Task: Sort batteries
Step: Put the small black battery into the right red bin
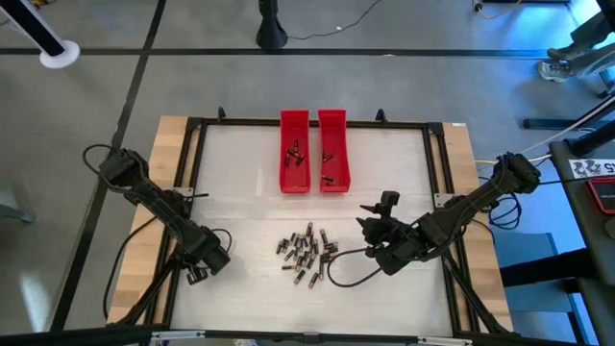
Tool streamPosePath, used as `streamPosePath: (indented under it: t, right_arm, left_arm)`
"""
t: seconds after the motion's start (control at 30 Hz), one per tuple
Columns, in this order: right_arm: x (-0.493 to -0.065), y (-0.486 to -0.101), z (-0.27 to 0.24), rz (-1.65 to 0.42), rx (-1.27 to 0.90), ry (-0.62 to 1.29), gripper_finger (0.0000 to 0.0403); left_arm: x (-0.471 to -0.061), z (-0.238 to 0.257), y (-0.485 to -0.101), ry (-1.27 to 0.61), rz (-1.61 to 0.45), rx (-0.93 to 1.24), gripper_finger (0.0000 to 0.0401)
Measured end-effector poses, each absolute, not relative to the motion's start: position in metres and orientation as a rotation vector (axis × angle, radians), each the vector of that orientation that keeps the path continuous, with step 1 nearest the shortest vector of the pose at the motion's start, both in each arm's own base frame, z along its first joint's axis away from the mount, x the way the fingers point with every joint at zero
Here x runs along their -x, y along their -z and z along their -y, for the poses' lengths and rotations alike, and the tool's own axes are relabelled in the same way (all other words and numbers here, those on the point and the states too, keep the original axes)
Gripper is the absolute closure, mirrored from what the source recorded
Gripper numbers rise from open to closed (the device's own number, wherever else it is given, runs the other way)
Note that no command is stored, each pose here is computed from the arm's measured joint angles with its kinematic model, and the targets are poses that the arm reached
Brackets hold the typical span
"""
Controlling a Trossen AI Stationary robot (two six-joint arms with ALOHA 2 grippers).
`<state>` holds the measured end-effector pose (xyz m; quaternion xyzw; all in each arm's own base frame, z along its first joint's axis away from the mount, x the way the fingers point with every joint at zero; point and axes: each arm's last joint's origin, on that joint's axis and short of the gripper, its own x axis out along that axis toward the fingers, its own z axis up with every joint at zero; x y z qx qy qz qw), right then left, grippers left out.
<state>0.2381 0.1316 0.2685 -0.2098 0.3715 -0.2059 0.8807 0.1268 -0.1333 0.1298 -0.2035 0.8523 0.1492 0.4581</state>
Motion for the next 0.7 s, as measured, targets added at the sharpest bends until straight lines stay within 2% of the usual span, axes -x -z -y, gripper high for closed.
streamPosePath:
  t: [0.43,0.7]
  right_arm:
    - [-0.238,-0.269,-0.132,-0.774,0.437,0.429,0.0226]
    - [-0.239,-0.269,-0.132,-0.764,0.426,0.428,0.0226]
  left_arm:
    - [-0.134,0.139,-0.112,-0.290,-2.133,0.436,0.0401]
    - [-0.154,0.150,-0.128,-0.126,-1.959,0.274,0.0401]
